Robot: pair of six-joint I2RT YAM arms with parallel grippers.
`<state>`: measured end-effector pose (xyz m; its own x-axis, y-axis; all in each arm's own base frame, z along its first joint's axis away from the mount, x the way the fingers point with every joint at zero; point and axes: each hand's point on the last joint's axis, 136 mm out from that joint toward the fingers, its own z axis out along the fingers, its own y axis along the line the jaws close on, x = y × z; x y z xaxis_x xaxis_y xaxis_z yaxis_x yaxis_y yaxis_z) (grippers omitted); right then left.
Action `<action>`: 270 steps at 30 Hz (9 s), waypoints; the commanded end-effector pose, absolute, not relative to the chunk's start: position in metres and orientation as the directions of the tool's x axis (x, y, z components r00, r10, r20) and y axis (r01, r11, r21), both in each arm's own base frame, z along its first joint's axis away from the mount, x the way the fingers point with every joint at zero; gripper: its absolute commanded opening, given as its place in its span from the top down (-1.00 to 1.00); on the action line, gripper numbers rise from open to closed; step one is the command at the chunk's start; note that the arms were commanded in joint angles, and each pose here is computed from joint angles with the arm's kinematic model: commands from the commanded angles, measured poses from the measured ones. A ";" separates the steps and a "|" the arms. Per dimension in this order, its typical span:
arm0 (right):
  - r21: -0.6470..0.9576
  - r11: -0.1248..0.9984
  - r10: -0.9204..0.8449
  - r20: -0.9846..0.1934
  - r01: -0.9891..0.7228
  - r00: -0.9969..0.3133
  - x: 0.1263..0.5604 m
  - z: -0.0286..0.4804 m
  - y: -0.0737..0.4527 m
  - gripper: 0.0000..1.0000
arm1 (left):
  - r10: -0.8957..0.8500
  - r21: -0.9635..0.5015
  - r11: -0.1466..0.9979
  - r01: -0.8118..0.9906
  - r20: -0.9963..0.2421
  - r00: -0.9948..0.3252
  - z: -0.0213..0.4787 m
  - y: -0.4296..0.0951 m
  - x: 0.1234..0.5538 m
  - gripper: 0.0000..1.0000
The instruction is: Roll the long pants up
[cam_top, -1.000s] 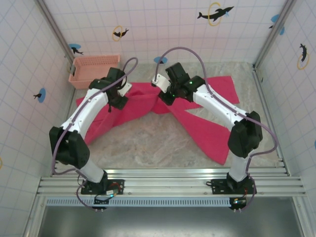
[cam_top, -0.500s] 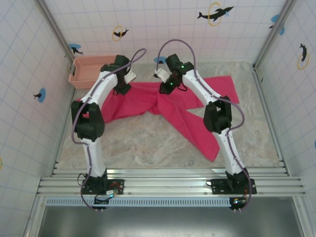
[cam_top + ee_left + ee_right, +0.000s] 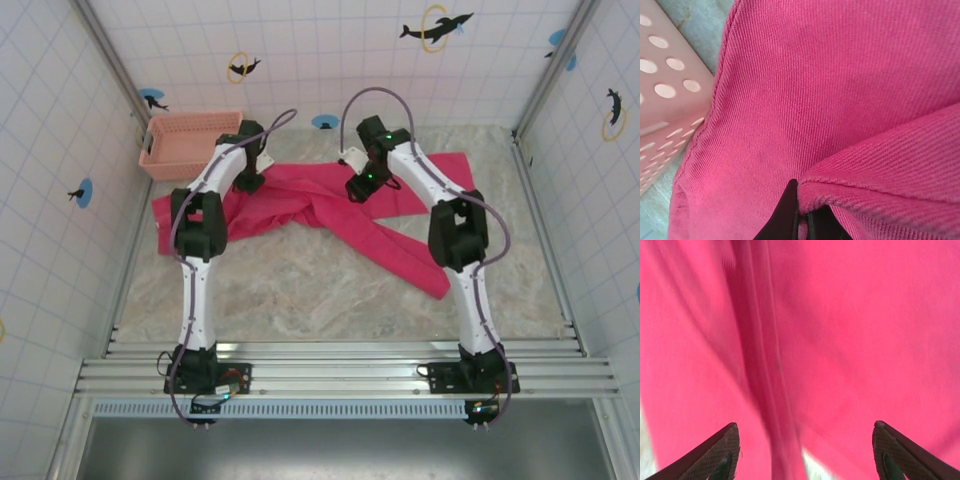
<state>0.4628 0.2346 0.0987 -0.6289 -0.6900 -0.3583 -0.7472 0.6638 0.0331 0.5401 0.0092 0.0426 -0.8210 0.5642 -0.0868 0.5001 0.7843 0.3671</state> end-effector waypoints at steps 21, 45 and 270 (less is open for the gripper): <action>0.163 0.784 -0.604 -0.026 -0.599 -0.797 0.313 0.055 0.098 -0.32 | 0.527 0.313 0.827 0.468 -0.138 -0.839 0.036 0.029 0.549 1.00; 0.214 0.812 -0.533 -0.107 -0.543 -0.839 0.290 0.071 0.100 1.00 | 0.501 0.294 0.849 0.440 -0.180 -0.847 0.045 0.031 0.551 0.85; 0.425 0.798 0.597 -0.468 0.427 -0.651 0.473 0.097 -0.132 1.00 | 0.181 0.058 0.983 0.174 -0.139 -0.974 0.024 -0.008 0.480 -0.95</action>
